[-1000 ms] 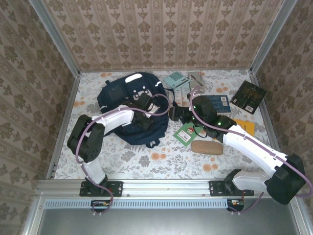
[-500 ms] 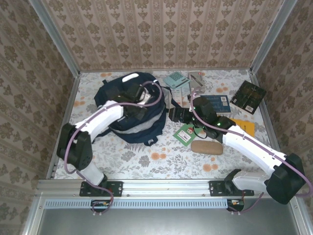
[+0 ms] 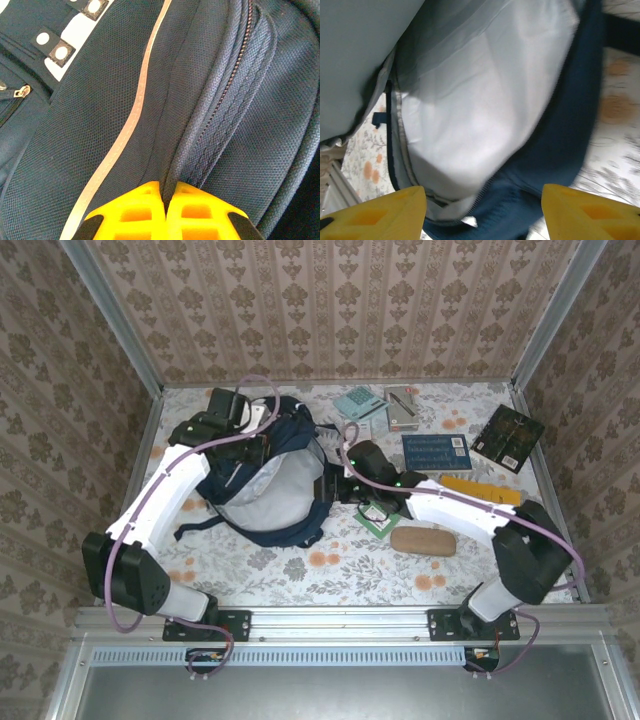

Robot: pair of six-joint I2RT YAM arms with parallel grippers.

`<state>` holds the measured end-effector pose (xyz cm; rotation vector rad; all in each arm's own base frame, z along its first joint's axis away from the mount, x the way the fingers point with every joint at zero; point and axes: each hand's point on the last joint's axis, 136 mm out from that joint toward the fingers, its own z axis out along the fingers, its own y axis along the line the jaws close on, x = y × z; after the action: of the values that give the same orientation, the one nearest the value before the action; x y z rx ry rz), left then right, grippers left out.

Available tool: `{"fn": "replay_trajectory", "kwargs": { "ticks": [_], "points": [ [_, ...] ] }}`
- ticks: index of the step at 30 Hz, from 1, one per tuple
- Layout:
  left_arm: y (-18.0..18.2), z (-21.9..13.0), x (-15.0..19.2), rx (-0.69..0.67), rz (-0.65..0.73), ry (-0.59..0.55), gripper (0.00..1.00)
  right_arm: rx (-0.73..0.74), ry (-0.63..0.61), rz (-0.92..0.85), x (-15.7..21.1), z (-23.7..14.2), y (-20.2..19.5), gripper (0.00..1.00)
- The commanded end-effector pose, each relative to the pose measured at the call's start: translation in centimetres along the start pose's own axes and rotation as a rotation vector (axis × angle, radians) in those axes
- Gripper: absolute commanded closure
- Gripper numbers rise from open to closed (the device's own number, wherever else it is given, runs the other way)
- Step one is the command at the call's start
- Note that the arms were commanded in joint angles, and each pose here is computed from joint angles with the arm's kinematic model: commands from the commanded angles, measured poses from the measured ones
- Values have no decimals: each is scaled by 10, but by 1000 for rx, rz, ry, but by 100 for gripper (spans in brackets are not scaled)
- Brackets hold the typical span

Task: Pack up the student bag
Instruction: Open the student bag at the middle-left of the table, then close the student bag at the middle-left of the table, then move the book to the middle-right of the table.

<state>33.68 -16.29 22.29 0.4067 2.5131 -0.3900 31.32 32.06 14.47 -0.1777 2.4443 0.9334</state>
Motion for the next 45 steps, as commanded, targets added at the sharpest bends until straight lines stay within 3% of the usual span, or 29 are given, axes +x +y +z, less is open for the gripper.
{"fn": "replay_trajectory", "kwargs": {
  "ticks": [1, 6, 10, 17, 24, 30, 35, 40, 45],
  "points": [
    [-15, -44, -31, 65, -49, -134, 100, -54, 27, 3, -5, 19, 15, 39],
    [-11, -57, -31, 31, -74, -136, 100, 42, 64, -33, -10, 36, -7, 38],
    [4, -63, -25, -55, -122, -127, 100, 97, 37, -8, -29, 28, -31, 37],
    [14, -68, -17, -118, -241, -138, 100, 216, -48, 24, -55, -22, -74, 30],
    [21, -44, -5, -161, -301, -109, 100, 470, -152, 151, -61, -85, -157, 23],
    [19, -12, 0, -126, -334, -93, 100, 746, -233, 347, -46, -155, -241, 20],
    [16, 11, 7, -97, -347, -51, 100, 872, -304, 563, -20, -214, -297, 15],
    [12, 26, 18, -77, -347, -14, 100, 915, -334, 765, 15, -250, -341, 14],
    [13, 29, 22, -79, -345, 0, 100, 861, -297, 876, 32, -245, -367, 13]
  ]
}}
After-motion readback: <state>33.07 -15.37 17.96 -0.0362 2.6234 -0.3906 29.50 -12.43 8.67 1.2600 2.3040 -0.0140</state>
